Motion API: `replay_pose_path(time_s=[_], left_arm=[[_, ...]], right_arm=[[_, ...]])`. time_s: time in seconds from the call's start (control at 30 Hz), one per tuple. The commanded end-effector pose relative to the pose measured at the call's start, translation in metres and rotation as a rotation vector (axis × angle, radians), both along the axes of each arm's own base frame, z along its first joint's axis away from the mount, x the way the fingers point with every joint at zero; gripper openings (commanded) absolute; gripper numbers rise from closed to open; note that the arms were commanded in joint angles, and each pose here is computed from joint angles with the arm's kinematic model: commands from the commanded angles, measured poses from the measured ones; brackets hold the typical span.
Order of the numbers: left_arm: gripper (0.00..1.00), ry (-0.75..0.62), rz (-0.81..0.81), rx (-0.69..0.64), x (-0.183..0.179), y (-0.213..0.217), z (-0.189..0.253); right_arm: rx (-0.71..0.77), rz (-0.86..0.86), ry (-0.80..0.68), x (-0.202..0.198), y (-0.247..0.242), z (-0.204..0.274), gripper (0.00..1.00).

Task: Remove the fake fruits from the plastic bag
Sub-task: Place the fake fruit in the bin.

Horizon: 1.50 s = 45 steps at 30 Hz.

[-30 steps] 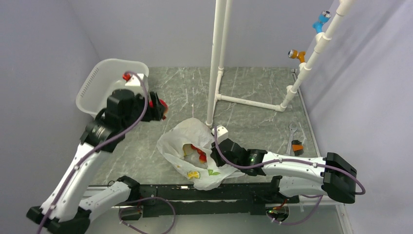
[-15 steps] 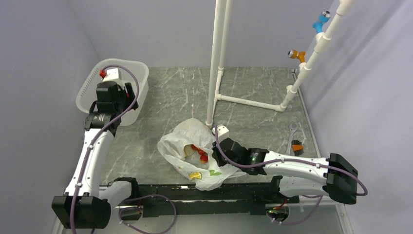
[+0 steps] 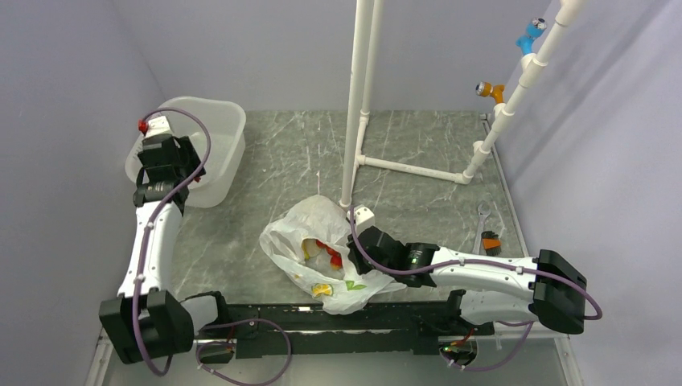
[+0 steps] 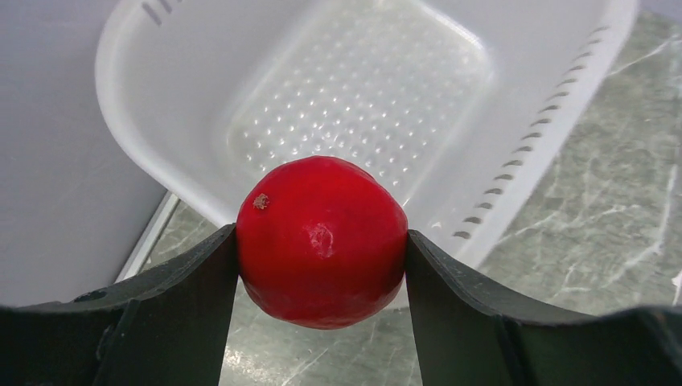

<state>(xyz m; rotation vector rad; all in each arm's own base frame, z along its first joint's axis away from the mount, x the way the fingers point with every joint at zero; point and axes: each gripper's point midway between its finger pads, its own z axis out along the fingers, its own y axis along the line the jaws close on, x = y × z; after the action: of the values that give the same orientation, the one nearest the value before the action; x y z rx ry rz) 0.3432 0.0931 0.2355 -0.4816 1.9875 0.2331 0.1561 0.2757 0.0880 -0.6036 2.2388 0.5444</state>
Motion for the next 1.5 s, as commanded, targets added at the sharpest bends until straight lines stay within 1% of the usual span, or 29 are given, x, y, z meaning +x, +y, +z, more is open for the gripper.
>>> replay_pose_path(time_s=[0.0,0.23,0.4,0.5,0.6,0.63,0.7,0.73,0.87,0.93,1.03,1.17,1.4,1.47], left_arm=[[0.49,-0.046,0.025,-0.045,0.018,0.013,0.004],[0.49,0.041,0.027,-0.134,0.033,0.026,-0.025],[0.53,0.124,0.022,-0.155,0.04,0.03,-0.044],[0.53,0.163,0.012,-0.215,0.049,0.031,-0.059],[0.52,0.246,0.051,-0.219,0.059,0.04,-0.068],[0.52,0.25,0.07,-0.207,0.067,0.045,-0.06],[0.52,0.306,0.103,-0.194,0.076,0.054,-0.07],[0.52,0.36,0.121,-0.199,0.081,0.058,-0.086],[0.47,0.486,0.122,-0.209,0.093,0.067,-0.119],[0.48,0.504,0.112,-0.255,0.095,0.068,-0.128],[0.5,0.492,0.099,-0.287,0.097,0.068,-0.134],[0.53,0.503,0.083,-0.299,0.097,0.065,-0.14],[0.56,0.598,0.06,-0.364,0.094,0.059,-0.184],[0.57,0.609,0.059,-0.365,0.093,0.058,-0.188]], right_arm=[[0.082,-0.002,-0.032,0.006,0.013,0.028,0.0],[0.097,0.001,-0.048,0.008,0.016,0.036,0.0],[0.093,0.01,-0.039,0.007,0.017,0.032,0.0],[0.088,0.017,-0.031,0.006,0.019,0.029,0.0],[0.092,0.026,-0.018,0.006,0.025,0.03,0.0],[0.094,0.029,-0.016,0.006,0.027,0.031,0.0],[0.096,0.033,-0.01,0.006,0.031,0.032,0.0],[0.097,0.036,-0.006,0.006,0.033,0.032,0.0],[0.08,0.042,0.005,0.006,0.037,0.032,0.0],[0.075,0.045,0.003,0.007,0.038,0.035,0.0],[0.075,0.048,-0.002,0.009,0.042,0.039,0.0],[0.07,0.054,0.003,0.01,0.046,0.037,0.0],[0.084,0.047,0.013,0.008,0.044,0.036,0.0],[0.081,0.043,0.011,0.007,0.041,0.036,0.0]])
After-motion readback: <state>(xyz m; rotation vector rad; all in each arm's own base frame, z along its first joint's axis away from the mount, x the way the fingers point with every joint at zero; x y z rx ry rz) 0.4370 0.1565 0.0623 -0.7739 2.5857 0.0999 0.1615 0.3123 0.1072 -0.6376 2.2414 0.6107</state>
